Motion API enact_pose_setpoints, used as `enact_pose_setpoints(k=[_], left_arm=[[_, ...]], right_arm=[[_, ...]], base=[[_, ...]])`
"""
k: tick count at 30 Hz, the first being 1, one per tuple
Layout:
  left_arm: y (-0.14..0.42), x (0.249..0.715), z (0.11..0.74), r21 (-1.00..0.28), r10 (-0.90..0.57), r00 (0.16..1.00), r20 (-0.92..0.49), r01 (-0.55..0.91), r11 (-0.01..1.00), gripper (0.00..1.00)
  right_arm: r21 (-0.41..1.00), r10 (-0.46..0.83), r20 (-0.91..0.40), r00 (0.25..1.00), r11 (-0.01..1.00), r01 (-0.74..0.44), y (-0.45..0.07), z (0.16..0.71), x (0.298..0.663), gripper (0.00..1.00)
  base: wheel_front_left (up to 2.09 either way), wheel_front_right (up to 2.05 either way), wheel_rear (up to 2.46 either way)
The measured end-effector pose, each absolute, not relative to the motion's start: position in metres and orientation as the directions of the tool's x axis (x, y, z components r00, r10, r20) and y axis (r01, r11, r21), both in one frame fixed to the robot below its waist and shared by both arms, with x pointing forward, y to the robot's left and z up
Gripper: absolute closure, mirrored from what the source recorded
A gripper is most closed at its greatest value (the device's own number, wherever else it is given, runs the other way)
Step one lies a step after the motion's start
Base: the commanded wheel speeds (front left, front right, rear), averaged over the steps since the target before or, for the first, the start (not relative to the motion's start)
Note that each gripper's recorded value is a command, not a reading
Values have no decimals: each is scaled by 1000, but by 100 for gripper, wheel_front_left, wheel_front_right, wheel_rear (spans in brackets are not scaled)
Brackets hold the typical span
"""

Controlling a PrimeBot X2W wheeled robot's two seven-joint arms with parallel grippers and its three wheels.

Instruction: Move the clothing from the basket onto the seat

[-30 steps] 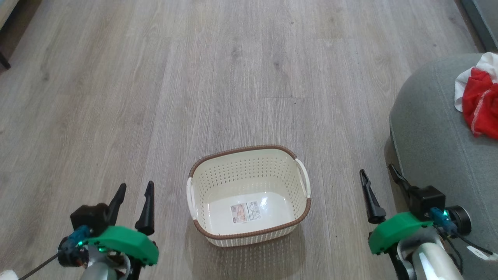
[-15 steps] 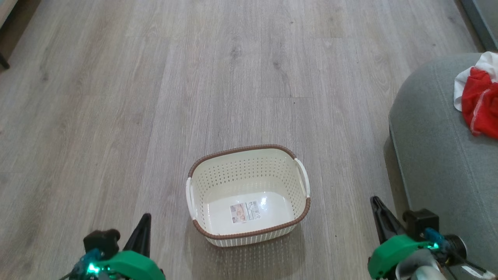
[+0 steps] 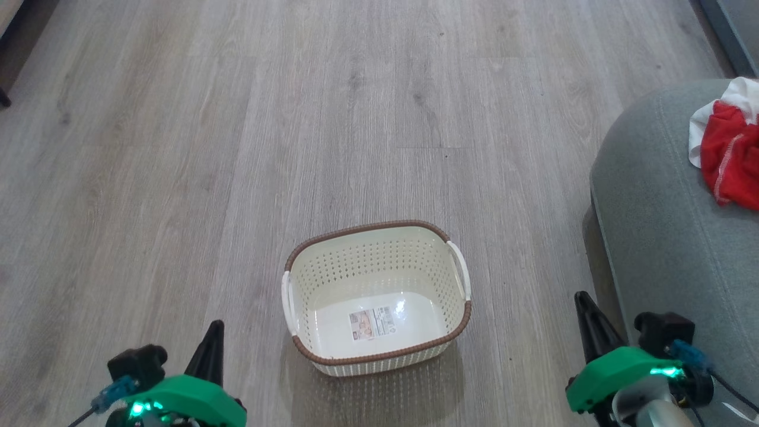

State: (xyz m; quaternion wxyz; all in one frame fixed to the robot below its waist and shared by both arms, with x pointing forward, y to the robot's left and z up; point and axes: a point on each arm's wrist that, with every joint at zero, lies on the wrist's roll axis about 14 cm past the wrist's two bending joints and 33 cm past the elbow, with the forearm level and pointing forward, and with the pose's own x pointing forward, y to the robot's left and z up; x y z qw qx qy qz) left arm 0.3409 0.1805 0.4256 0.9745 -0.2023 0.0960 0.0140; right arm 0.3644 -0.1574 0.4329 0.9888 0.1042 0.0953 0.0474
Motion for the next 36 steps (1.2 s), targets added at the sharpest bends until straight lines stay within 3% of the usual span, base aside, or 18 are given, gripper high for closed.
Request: enact_pose_setpoints(k=[36], left_arm=[[189, 351, 435, -697, 26, 978, -205, -165, 697, 100]], right_arm=[[606, 11, -185, 983, 789, 105, -182, 442, 368, 100]], base=[[0, 0, 0]])
